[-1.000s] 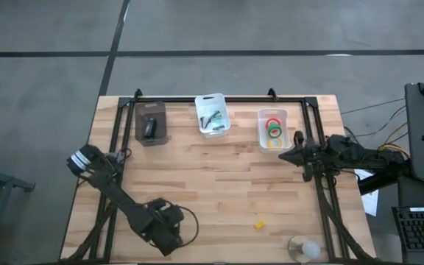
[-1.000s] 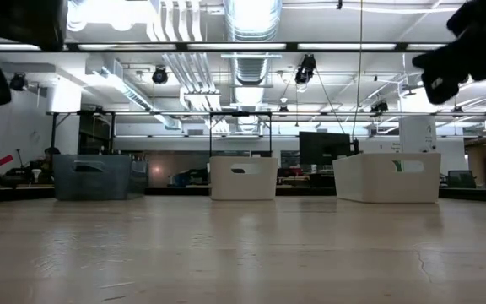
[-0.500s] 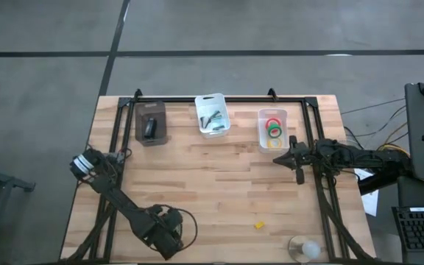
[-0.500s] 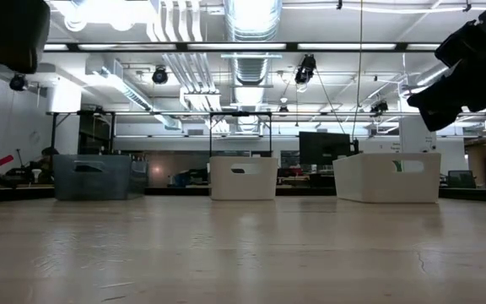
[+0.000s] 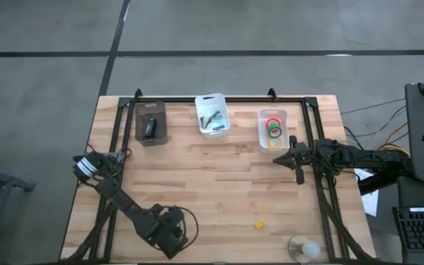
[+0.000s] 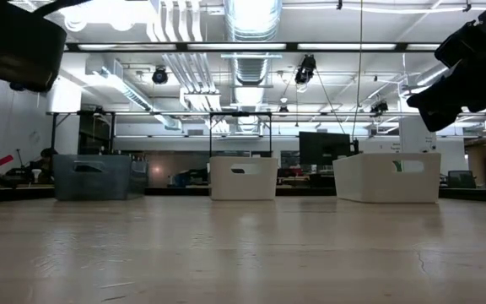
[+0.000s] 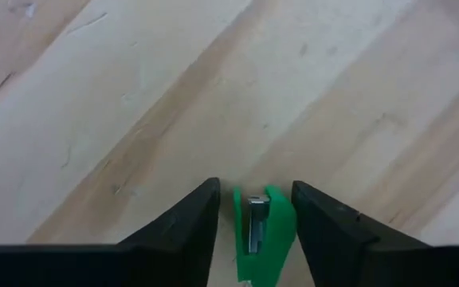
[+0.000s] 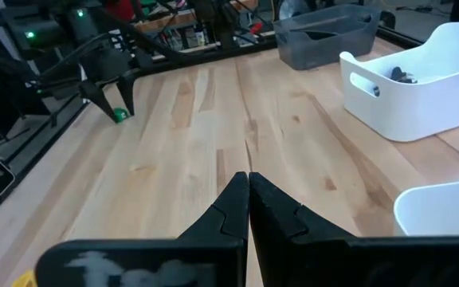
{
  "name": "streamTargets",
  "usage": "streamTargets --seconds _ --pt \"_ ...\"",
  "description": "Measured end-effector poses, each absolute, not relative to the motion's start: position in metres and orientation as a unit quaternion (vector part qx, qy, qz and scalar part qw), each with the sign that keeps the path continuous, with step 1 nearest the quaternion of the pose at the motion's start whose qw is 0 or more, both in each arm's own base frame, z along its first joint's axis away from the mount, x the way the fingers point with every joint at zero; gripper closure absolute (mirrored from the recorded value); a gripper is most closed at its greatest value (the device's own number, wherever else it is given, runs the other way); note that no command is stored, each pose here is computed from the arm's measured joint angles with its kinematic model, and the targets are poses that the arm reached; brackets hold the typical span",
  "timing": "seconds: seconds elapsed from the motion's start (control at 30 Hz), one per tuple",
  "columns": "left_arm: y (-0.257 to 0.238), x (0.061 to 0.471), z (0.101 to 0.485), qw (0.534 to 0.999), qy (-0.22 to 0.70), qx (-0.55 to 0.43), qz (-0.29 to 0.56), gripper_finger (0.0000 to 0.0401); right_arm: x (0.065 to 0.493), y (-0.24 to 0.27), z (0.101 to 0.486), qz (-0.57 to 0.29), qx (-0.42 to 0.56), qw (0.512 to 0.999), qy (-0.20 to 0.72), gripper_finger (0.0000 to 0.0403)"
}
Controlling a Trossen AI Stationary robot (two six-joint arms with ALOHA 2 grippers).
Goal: Pick and place Stapler, Stapler remover, tape
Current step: Put the green stapler into the black bin
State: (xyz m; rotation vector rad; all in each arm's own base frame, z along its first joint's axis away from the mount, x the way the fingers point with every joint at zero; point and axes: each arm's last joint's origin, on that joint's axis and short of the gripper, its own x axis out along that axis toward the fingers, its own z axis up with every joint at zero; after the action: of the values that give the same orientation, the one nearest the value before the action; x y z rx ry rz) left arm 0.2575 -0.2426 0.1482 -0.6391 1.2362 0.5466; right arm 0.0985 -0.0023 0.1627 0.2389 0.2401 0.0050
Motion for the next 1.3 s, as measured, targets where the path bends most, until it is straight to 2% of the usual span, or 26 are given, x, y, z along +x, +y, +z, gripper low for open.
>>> streamTargets --seconds 0.27,0.57,0.7,0.9,1.0,1.13,1.2,1.3 --pt "-0.245 0.258 0.162 0.7 0.55 -0.375 0.258 0.0294 0.098 -0.002 0.163 0.002 0.119 0.986 0.119 0.0394" --pt "-0.226 0.261 0.158 0.72 0.542 -0.322 0.289 0.0347 0.099 -0.002 0.163 0.002 0.119 0.986 0.12 0.0394" --pt "-0.21 0.268 0.157 0.753 0.484 -0.29 0.338 0.0344 0.098 -0.002 0.163 0.002 0.119 0.986 0.119 0.0394" --pt "-0.168 0.283 0.159 0.768 0.406 -0.236 0.436 0.032 0.098 -0.002 0.163 0.002 0.119 0.986 0.119 0.0394" --pt "-0.139 0.294 0.161 0.754 0.37 -0.229 0.492 0.0328 0.098 -0.002 0.163 0.002 0.119 0.986 0.119 0.0394" --pt "-0.096 0.304 0.164 0.709 0.35 -0.242 0.563 0.0343 0.098 -0.002 0.163 0.002 0.119 0.986 0.119 0.0394" --pt "-0.076 0.307 0.169 0.691 0.355 -0.246 0.579 0.0344 0.098 -0.002 0.163 0.002 0.119 0.986 0.119 0.0394" --pt "-0.05 0.311 0.186 0.689 0.347 -0.247 0.586 0.0341 0.098 -0.002 0.163 0.003 0.119 0.986 0.119 0.0394"
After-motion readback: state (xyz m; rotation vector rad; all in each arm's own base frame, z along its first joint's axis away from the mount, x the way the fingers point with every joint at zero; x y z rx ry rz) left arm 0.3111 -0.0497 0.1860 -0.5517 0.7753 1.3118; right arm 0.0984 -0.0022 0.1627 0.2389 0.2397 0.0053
